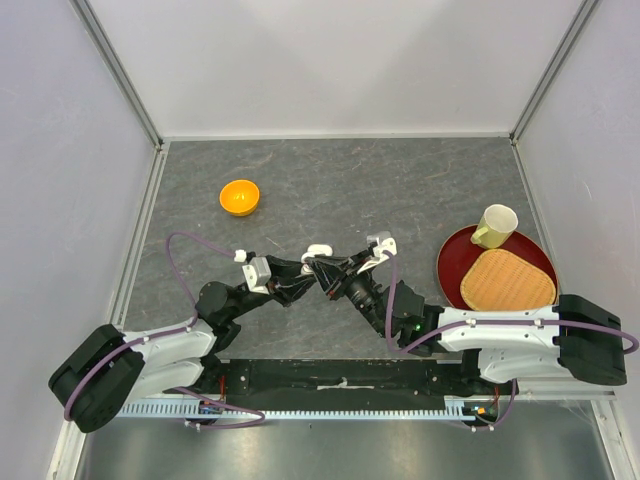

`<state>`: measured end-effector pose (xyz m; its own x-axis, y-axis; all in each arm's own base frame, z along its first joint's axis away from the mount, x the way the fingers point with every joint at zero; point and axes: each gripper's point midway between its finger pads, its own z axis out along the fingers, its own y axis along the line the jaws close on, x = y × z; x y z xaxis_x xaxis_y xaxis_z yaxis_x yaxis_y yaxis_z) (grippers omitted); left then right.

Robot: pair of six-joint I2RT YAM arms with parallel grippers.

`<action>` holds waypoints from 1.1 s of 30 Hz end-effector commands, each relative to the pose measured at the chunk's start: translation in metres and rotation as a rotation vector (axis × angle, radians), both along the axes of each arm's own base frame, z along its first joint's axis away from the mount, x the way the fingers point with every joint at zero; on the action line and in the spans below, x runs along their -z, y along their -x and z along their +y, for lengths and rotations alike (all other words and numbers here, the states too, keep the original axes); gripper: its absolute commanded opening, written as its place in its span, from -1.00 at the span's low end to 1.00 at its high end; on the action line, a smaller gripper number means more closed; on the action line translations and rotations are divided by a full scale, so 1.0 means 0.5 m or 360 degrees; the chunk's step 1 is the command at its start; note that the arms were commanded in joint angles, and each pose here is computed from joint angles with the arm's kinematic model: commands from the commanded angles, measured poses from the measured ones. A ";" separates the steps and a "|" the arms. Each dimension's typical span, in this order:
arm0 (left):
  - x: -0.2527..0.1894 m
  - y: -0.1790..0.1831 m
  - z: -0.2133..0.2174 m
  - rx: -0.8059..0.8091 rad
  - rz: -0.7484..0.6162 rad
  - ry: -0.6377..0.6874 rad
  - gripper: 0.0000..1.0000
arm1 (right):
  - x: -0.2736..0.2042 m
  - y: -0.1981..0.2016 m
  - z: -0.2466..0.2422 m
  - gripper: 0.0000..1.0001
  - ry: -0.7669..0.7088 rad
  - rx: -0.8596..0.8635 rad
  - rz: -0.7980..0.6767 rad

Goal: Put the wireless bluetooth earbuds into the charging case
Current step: Place the earbud in the charging case.

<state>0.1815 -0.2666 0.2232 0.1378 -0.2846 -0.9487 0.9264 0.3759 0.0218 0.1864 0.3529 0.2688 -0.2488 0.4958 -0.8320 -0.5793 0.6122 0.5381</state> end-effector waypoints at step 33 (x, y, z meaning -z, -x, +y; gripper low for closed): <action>-0.156 0.019 0.065 -0.0126 -0.0253 0.0485 -0.96 | -0.009 0.027 0.032 -1.00 0.0028 -0.0091 0.0006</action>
